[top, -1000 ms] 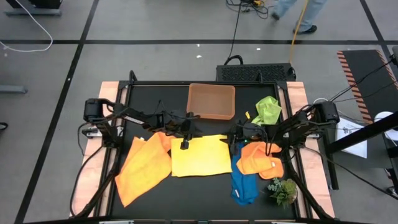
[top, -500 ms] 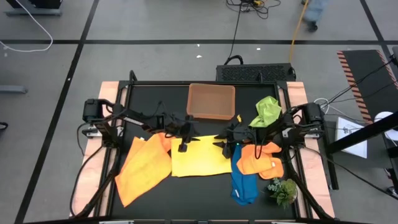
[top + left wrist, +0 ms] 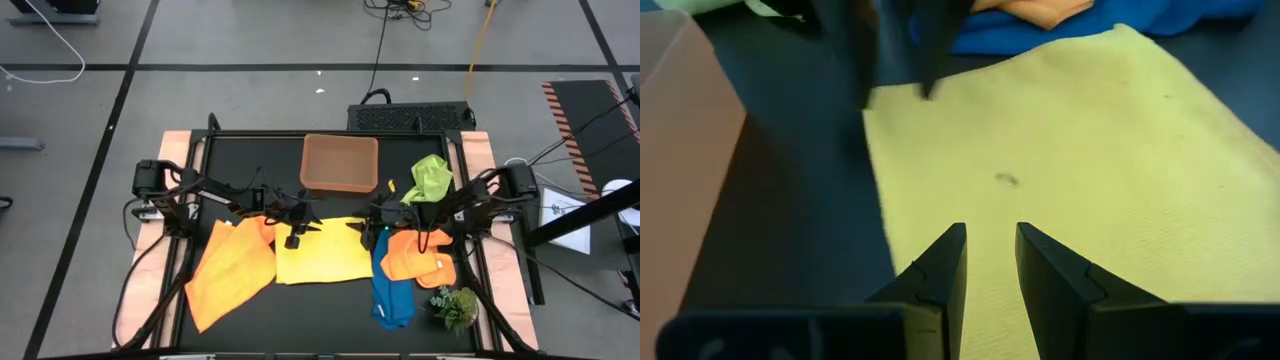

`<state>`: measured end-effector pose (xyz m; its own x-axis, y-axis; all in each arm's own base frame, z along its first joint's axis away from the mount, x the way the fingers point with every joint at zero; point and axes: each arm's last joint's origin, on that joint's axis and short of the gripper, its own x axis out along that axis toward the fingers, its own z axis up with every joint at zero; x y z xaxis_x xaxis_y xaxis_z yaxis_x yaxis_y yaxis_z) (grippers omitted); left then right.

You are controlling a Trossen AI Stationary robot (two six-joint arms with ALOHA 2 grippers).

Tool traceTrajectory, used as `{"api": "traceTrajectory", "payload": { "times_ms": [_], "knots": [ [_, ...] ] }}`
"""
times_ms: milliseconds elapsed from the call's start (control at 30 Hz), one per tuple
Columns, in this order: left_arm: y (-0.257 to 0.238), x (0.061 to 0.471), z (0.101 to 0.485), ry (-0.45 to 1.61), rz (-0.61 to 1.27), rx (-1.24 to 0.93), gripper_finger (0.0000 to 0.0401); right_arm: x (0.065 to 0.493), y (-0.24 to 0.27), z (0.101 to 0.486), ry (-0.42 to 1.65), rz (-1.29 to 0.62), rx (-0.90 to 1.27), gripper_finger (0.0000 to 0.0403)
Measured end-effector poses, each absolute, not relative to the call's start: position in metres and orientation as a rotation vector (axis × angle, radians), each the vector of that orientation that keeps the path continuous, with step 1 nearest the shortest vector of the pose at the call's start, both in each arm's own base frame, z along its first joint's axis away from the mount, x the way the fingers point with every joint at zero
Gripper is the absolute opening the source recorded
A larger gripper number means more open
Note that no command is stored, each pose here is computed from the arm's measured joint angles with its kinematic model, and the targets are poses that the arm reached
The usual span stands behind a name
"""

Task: Fold microfiber towels
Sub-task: Fold the yellow towel

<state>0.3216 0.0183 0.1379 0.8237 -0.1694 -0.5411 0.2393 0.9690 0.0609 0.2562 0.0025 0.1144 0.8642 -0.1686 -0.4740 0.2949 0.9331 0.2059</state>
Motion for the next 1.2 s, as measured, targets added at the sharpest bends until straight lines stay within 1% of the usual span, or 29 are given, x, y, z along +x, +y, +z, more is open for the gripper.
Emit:
{"api": "traceTrajectory", "payload": {
  "times_ms": [133,233,400,567,733,833,1000,1100,1200],
  "knots": [
    [0.015,0.322,0.139,0.555,-0.227,0.128,0.0093,0.244,-0.001,0.115,0.507,-0.321,0.286,0.0146],
    [0.012,0.323,0.14,0.542,-0.235,0.132,0.0093,0.237,-0.002,0.111,0.516,-0.344,0.313,0.0146],
    [0.006,0.325,0.142,0.509,-0.242,0.114,0.0093,0.232,-0.002,0.105,0.532,-0.355,0.335,0.0146],
    [-0.004,0.326,0.143,0.5,-0.264,0.093,0.0093,0.231,0.002,0.109,0.448,-0.317,0.335,0.0146],
    [-0.014,0.325,0.144,0.495,-0.293,0.095,0.0093,0.23,0.002,0.11,0.432,-0.307,0.323,0.0146],
    [-0.021,0.326,0.146,0.471,-0.313,0.102,0.0093,0.231,0.003,0.11,0.438,-0.277,0.332,0.0154],
    [-0.033,0.327,0.149,0.435,-0.344,0.128,0.0093,0.231,0.004,0.11,0.445,-0.26,0.337,0.0178],
    [-0.037,0.327,0.149,0.432,-0.289,0.152,0.0108,0.23,0.003,0.109,0.451,-0.263,0.335,0.0192],
    [-0.041,0.327,0.149,0.436,-0.249,0.161,0.0142,0.229,0.003,0.108,0.468,-0.27,0.331,0.02]
  ]
}}
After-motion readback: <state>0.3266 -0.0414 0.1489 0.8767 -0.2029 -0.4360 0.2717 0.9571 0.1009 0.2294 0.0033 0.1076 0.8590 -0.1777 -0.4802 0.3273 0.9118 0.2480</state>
